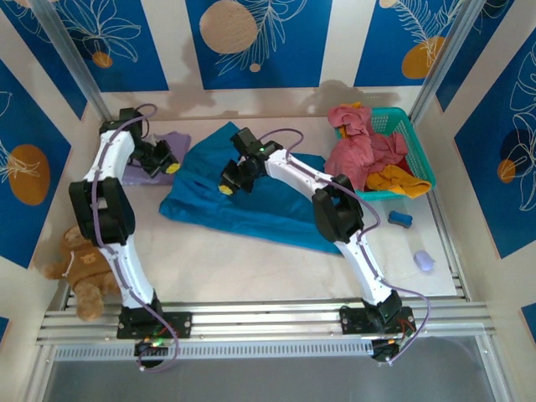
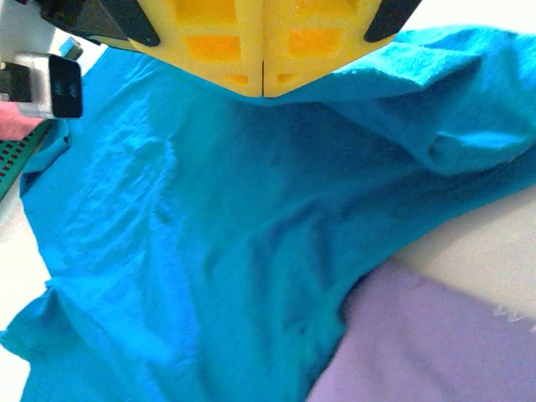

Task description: Fold and stack the t-shirts

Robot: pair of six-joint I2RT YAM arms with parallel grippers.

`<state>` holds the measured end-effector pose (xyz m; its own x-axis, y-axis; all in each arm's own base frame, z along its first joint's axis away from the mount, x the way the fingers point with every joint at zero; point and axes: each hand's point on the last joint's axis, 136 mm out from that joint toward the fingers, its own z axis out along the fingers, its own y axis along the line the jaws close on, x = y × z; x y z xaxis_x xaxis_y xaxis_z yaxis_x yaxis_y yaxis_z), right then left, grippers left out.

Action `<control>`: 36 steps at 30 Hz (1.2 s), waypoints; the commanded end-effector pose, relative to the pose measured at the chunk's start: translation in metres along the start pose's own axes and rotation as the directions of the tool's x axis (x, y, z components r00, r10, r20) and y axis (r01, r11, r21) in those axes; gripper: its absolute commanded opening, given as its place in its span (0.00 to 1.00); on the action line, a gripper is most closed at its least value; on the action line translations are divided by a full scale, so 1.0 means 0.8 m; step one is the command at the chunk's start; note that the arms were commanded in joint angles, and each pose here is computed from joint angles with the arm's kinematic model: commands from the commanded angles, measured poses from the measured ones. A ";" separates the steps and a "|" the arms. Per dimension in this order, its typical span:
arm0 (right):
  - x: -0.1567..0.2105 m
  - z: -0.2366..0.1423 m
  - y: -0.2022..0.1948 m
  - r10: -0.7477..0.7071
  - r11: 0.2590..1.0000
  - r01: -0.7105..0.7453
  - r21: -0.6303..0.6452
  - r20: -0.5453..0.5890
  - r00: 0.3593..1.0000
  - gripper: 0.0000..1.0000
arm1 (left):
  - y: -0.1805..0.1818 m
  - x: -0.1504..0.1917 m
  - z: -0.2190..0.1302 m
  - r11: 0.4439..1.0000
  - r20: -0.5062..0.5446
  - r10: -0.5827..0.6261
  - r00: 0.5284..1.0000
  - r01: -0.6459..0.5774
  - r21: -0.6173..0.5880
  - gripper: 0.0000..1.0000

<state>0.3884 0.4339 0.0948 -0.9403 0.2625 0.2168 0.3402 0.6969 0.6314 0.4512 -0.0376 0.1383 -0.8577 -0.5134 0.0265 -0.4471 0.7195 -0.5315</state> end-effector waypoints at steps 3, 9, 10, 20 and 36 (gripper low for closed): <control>-0.009 -0.001 0.006 0.002 0.999 -0.003 -0.046 -0.029 1.000 0.00 | -0.013 0.001 0.017 0.998 -0.075 0.053 0.996 -0.056 -0.029 0.00; -0.027 -0.002 0.005 0.042 0.994 -0.047 -0.096 -0.044 0.998 0.00 | -0.013 -0.003 0.038 0.995 -0.108 0.072 0.992 -0.079 -0.062 0.00; -0.030 -0.002 0.007 0.045 0.992 -0.051 -0.115 -0.057 0.997 0.00 | -0.012 -0.005 0.038 0.995 -0.103 0.072 0.992 -0.079 -0.065 0.00; -0.073 -0.064 -0.006 0.039 0.984 -0.037 -0.173 0.008 0.999 0.54 | -0.051 -0.046 0.036 0.997 -0.022 0.078 0.997 -0.078 0.025 0.25; 0.002 -0.162 -0.086 -0.138 0.988 0.130 0.078 0.117 0.983 0.59 | -0.005 0.020 0.010 0.982 -0.021 0.160 0.987 -0.161 -0.098 0.53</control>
<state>0.3992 0.3084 0.1747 -0.9507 0.3098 0.0124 0.2336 0.6895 0.6856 0.4653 -0.0544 0.1241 -0.9083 -0.4182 0.0049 -0.3698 0.7975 -0.4766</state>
